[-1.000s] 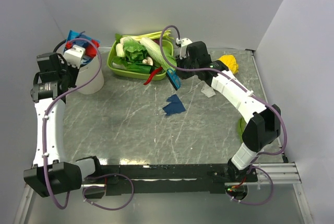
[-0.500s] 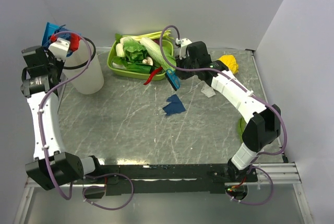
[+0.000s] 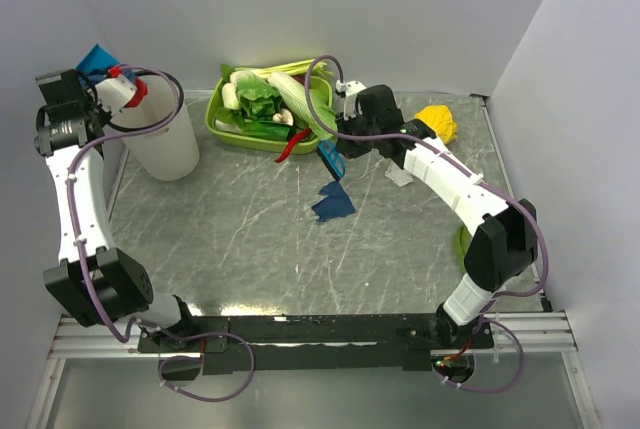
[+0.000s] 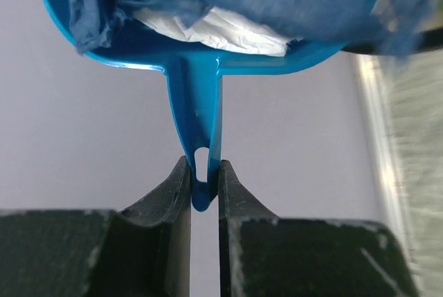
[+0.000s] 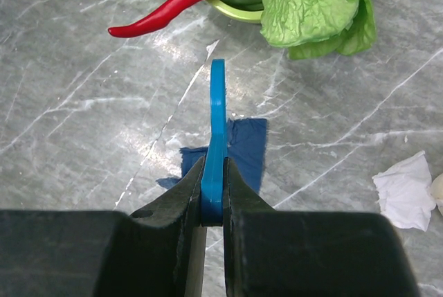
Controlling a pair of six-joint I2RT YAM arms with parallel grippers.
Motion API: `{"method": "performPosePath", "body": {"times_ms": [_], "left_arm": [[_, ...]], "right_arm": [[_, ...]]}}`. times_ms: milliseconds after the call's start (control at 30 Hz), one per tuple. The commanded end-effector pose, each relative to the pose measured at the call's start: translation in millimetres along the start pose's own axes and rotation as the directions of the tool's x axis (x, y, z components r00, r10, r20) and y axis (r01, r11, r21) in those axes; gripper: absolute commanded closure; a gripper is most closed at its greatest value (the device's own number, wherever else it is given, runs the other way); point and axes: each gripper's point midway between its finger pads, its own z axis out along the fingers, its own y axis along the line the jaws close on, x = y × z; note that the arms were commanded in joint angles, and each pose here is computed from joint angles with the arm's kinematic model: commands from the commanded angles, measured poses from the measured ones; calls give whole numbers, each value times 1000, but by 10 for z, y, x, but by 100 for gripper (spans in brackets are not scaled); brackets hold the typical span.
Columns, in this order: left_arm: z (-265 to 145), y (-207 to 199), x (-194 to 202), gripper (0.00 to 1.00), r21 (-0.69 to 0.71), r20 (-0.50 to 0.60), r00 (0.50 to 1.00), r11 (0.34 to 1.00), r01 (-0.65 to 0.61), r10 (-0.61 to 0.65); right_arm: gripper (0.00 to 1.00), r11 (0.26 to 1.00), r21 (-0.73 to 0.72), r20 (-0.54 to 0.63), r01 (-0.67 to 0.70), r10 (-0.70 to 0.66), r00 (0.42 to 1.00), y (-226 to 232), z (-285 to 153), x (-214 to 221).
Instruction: Sweep away the paper scraps from the table
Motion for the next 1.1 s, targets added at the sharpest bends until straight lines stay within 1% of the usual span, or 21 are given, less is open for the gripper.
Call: {"method": "performPosePath", "body": {"times_ms": [0, 33, 100, 133, 300, 367, 500, 600, 733, 800, 867, 933, 1067], "left_arm": [[-88, 553, -91, 99, -124, -26, 986, 979, -165, 163], [-23, 568, -70, 99, -113, -47, 978, 972, -208, 204], [-19, 704, -70, 99, -136, -64, 972, 962, -235, 228], [49, 705, -63, 99, -119, -77, 962, 956, -270, 262], [123, 815, -95, 99, -112, -95, 944, 939, -325, 315], [141, 827, -84, 99, -106, -110, 925, 921, -375, 364], [151, 956, -150, 99, -161, -126, 879, 865, -475, 460], [195, 1049, -188, 99, -180, -146, 848, 829, -529, 509], [235, 1227, -275, 99, -199, -167, 831, 807, -556, 531], [275, 1231, -265, 99, -188, -184, 815, 794, -578, 549], [291, 1232, -274, 99, -196, -184, 811, 787, -584, 556], [272, 1215, -298, 99, -204, -167, 818, 792, -576, 551], [255, 1143, -279, 99, -212, -144, 852, 825, -523, 503]], "right_arm": [[100, 1000, -14, 92, -6, 7, 996, 45, -220, -227], [100, 1000, -15, 91, -2, 3, 996, 50, -222, -224], [100, 1000, -14, 89, -3, 5, 996, 42, -217, -217], [100, 1000, -14, 84, -6, 7, 996, 42, -215, -203], [100, 1000, -18, 81, -3, 4, 997, 46, -204, -194], [100, 1000, -15, 83, -1, 2, 997, 41, -204, -198], [100, 1000, -8, 85, 8, -7, 996, 26, -210, -193], [100, 1000, -12, 81, 9, -8, 997, 37, -208, -176], [100, 1000, -22, 77, 16, -14, 997, 57, -205, -164], [100, 1000, -19, 85, 24, -22, 996, 47, -219, -187], [100, 999, -9, 97, 33, -32, 995, 31, -235, -205], [100, 999, -1, 99, 36, -36, 994, 16, -235, -200], [100, 999, -1, 90, 32, -32, 995, 9, -223, -169]]}}
